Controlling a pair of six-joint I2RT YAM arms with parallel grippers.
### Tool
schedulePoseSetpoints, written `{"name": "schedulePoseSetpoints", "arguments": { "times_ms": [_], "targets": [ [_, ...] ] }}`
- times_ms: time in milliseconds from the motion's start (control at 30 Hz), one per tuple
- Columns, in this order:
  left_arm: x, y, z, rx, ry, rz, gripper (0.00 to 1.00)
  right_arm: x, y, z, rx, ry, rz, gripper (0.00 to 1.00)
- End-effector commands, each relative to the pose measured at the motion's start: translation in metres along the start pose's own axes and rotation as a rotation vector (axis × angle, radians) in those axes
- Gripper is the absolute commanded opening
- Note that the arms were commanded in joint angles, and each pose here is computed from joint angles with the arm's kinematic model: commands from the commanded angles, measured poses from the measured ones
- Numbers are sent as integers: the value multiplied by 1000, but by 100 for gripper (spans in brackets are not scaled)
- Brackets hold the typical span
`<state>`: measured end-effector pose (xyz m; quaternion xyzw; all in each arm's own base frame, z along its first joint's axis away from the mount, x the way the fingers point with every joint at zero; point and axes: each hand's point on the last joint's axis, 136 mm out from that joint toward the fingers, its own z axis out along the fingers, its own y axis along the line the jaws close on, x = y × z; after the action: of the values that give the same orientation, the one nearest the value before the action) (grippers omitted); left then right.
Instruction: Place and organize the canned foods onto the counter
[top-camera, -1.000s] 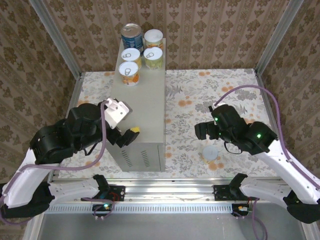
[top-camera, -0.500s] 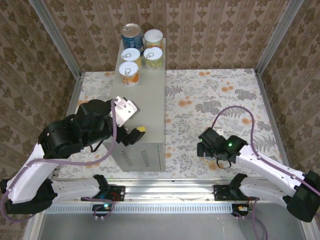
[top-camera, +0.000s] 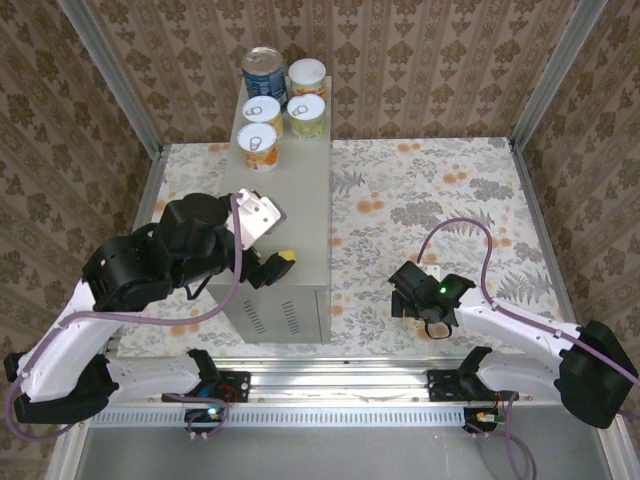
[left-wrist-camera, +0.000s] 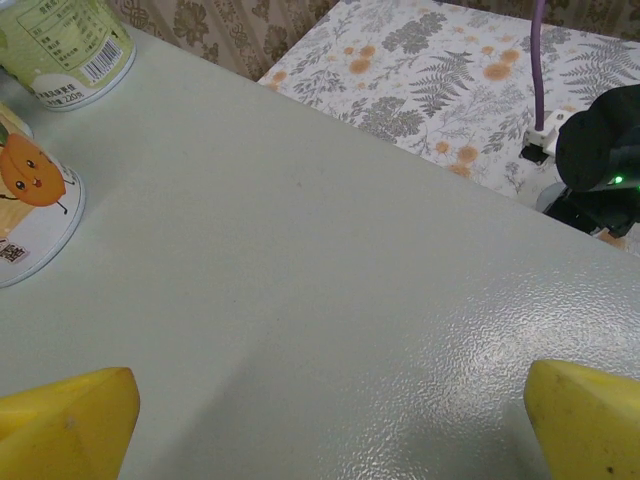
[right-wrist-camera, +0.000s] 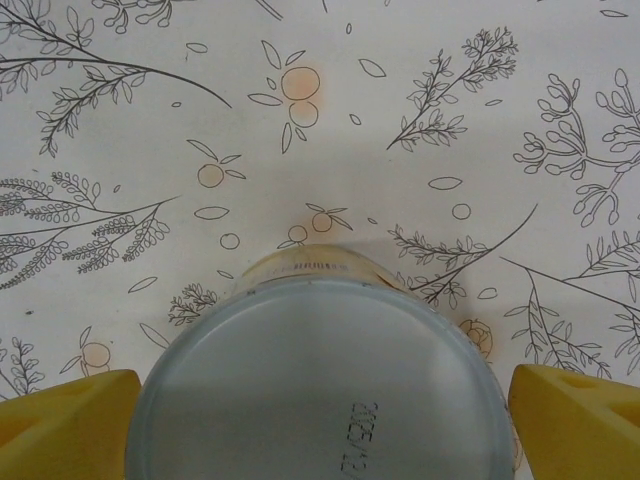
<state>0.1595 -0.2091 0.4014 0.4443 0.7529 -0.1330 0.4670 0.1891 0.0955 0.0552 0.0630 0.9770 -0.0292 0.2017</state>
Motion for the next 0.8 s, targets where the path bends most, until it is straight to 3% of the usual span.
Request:
{"name": "schedulePoseSetpoints", "arguments": {
  "times_ms": [0,200,400,533,767],
  "targets": [
    [-9,0,-7,10,-31,17,100,-2,3,2,-9,-12,22,92],
    [-11,0,-7,10,-35,14,100,-16,6,-18,-39,-57,2,76],
    [-12,-1,-5,14,-29,12,100,-41,13,-57,-126,-140,-16,72],
    [-15,-1,-8,18,-39,11,100,-70,43,-108,-349,-257,-64,71],
    [-15,-5,-12,49,-50,-5,100,-115,89,-234,-731,-428,-182,71]
  ]
}}
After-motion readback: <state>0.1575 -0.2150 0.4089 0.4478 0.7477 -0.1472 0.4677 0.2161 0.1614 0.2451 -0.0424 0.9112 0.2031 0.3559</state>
